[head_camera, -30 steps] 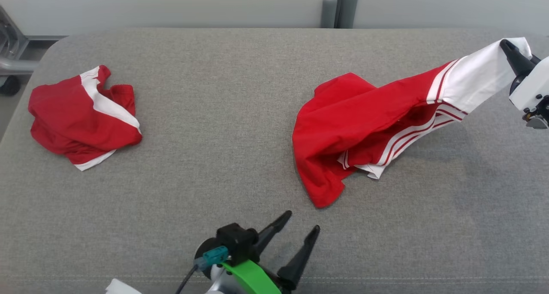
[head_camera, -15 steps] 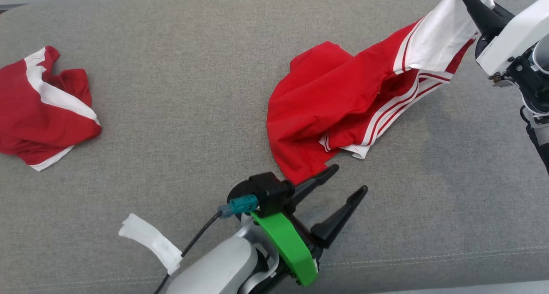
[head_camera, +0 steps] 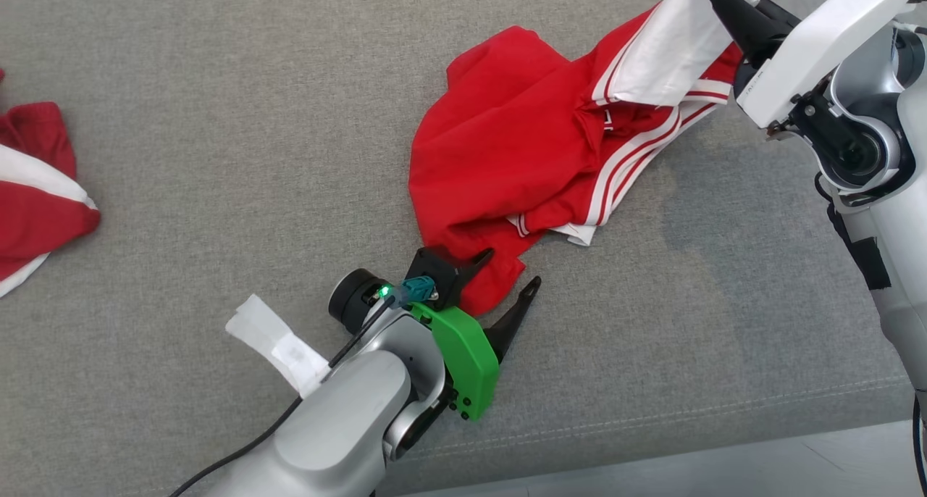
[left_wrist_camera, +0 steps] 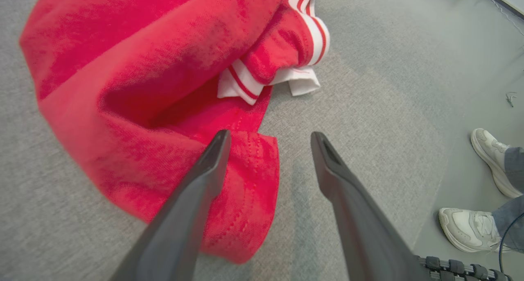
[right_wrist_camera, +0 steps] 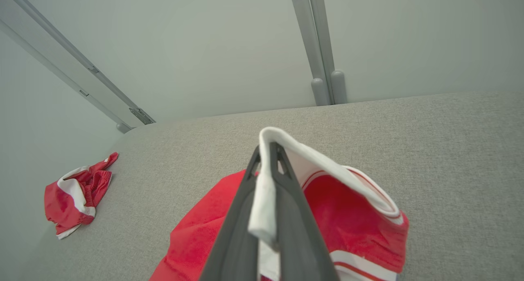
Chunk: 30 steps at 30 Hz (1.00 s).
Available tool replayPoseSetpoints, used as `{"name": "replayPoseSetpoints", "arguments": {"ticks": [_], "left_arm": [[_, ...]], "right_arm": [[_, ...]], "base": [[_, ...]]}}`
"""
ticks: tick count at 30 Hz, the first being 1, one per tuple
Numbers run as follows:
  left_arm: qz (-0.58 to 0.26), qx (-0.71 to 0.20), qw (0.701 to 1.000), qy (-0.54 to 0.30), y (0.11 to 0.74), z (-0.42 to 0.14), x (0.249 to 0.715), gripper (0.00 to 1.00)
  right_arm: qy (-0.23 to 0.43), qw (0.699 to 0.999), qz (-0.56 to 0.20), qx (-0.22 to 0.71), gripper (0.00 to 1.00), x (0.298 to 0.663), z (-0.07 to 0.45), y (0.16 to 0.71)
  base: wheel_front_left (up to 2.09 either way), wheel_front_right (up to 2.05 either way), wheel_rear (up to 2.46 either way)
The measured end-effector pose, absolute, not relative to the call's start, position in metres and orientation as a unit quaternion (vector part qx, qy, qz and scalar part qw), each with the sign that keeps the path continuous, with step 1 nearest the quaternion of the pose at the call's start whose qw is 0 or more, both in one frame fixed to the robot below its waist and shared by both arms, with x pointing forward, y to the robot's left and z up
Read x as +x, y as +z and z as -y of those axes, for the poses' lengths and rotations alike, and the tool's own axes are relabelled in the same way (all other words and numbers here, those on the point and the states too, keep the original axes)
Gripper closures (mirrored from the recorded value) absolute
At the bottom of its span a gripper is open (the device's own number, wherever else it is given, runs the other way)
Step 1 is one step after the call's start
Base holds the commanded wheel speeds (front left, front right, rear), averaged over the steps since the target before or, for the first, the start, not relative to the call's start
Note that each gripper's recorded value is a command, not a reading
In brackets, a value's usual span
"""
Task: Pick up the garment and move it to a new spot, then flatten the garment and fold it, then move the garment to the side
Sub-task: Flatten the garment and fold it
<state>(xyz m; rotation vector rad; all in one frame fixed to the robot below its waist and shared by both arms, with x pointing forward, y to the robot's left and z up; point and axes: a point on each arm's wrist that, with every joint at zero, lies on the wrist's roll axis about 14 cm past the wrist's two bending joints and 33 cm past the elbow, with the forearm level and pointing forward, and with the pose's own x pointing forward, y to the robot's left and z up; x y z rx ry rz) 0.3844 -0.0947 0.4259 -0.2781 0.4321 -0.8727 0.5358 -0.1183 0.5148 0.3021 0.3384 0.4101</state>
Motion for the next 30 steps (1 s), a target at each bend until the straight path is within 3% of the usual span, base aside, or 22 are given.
{"name": "replayPoseSetpoints", "arguments": {"ticks": [12,13,16,19,21,30], "left_arm": [[-0.238,-0.068,0.871,-0.424,0.402,0.099,0.385,0.0],[-0.237,-0.063,0.871,-0.426,0.402,0.099,0.385,0.05],[-0.239,-0.046,0.871,-0.428,0.401,0.099,0.385,0.52],[-0.242,-0.038,0.87,-0.428,0.399,0.098,0.383,0.67],[-0.245,-0.035,0.869,-0.429,0.398,0.099,0.382,0.99],[-0.254,-0.056,0.867,-0.425,0.4,0.099,0.381,1.0]], "right_arm": [[0.189,0.958,-0.159,0.148,1.0,0.534,0.128,0.514],[0.189,0.958,-0.158,0.149,1.0,0.533,0.127,0.515],[0.189,0.958,-0.154,0.15,1.0,0.532,0.127,0.518],[0.191,0.958,-0.151,0.151,1.0,0.53,0.125,0.521],[0.191,0.958,-0.15,0.151,1.0,0.53,0.126,0.522],[0.178,0.961,-0.143,0.153,1.0,0.531,0.136,0.524]], "base": [[0.0,0.0,0.0],[0.0,0.0,0.0],[0.0,0.0,0.0],[0.0,0.0,0.0],[0.0,0.0,0.0],[0.0,0.0,0.0]]}}
